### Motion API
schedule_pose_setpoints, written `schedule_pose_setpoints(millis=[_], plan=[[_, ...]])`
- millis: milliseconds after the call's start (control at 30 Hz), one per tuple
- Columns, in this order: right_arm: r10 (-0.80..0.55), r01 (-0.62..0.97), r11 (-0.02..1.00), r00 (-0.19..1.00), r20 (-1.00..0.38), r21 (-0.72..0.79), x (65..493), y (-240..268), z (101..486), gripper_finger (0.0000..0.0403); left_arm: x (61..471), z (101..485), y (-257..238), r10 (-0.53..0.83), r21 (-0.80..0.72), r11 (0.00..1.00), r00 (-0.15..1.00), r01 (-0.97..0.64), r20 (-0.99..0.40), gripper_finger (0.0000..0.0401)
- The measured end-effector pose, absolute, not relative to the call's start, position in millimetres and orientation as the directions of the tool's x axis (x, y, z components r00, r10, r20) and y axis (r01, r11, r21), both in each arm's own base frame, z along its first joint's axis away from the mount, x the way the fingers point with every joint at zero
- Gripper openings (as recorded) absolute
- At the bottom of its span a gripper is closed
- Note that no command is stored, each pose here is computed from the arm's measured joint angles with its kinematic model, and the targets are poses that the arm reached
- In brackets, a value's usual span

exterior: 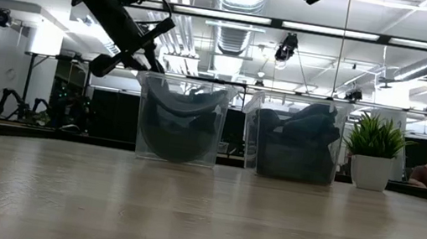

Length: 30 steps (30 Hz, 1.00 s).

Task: Pick & Place hat
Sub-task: Put the gray cap into the left transparent bin

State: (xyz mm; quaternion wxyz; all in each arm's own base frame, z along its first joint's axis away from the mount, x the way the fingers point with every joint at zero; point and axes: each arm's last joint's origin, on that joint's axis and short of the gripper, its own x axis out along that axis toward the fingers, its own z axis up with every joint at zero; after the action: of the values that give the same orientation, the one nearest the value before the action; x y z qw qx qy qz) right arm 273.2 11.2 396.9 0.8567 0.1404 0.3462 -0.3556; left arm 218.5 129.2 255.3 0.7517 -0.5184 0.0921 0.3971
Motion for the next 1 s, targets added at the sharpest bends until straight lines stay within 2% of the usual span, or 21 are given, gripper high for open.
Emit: schedule_pose_setpoints(millis=[200,567,700,1000], plan=[[-0.513,0.709,0.705,0.508,-0.693,-0.002,273.2,11.2,396.9,0.0068,218.9,255.9,129.4,0.504,-0.710,0.151,0.672,-0.687,-0.543,0.0059],[-0.513,0.710,0.704,0.508,-0.692,0.000,273.3,11.2,397.0,0.0080,219.9,256.0,128.1,0.457,-0.716,0.187,0.705,-0.673,-0.543,0.0173],[-0.513,0.711,0.704,0.509,-0.692,0.001,273.3,11.2,397.0,0.0076,219.4,258.9,127.3,0.447,-0.719,0.199,0.714,-0.666,-0.538,0.0183],[-0.512,0.710,0.704,0.510,-0.691,0.002,273.5,11.3,397.1,0.0071,220.1,296.8,131.1,0.474,-0.702,0.316,0.747,-0.638,-0.465,0.0184]])
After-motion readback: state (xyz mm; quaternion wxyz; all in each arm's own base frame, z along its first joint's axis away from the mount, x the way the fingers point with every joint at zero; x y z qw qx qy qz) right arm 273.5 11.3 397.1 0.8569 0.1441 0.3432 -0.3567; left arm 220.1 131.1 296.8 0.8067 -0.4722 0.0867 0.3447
